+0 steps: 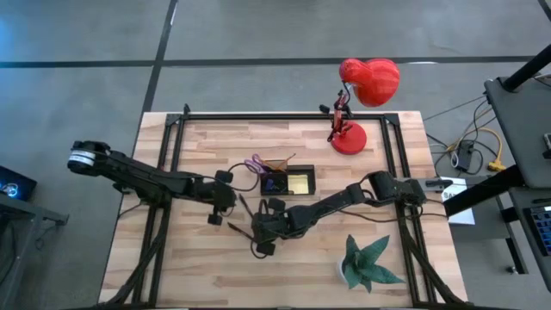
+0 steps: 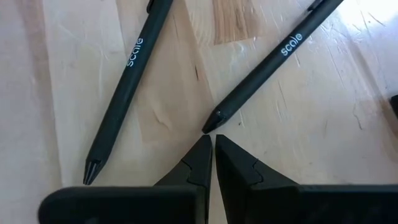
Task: Pick and place office supplies into organizer
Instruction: Put the top black pen into the black desk organizer
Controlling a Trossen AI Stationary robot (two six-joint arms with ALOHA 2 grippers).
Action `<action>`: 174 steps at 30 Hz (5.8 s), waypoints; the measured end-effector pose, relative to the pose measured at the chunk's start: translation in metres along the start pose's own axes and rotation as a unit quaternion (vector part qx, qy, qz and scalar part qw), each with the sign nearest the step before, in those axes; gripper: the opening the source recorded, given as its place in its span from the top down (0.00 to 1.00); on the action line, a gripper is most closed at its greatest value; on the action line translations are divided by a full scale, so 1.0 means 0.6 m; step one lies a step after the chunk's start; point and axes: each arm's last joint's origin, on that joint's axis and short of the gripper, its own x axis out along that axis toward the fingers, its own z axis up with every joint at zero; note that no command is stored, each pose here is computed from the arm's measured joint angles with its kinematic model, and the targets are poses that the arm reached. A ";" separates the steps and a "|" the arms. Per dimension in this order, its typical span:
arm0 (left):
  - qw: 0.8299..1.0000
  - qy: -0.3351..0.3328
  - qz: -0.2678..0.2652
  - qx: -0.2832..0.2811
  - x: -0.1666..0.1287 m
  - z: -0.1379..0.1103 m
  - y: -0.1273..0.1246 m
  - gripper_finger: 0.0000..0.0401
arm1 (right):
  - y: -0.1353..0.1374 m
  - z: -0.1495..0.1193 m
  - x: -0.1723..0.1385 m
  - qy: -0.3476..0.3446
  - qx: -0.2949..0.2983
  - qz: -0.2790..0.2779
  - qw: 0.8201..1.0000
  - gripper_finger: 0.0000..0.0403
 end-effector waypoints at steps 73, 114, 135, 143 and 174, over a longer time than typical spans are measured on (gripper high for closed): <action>0.989 0.025 -0.097 0.110 0.025 0.000 0.028 0.83 | -0.011 0.021 -0.022 -0.031 0.135 -0.015 0.990 0.97; 0.990 0.032 -0.068 0.122 0.026 -0.001 0.031 0.82 | -0.028 0.018 -0.012 0.007 0.094 -0.007 0.995 0.97; 0.990 0.032 -0.068 0.120 0.026 -0.001 0.031 0.82 | -0.024 0.024 -0.015 -0.005 0.074 0.005 0.997 0.97; 0.990 0.032 -0.068 0.120 0.026 -0.001 0.030 0.82 | -0.023 0.020 -0.009 0.005 0.073 0.012 0.997 0.97; 0.988 0.042 -0.086 0.121 0.038 -0.002 0.028 0.82 | -0.022 0.012 0.004 0.013 0.070 0.009 0.997 0.97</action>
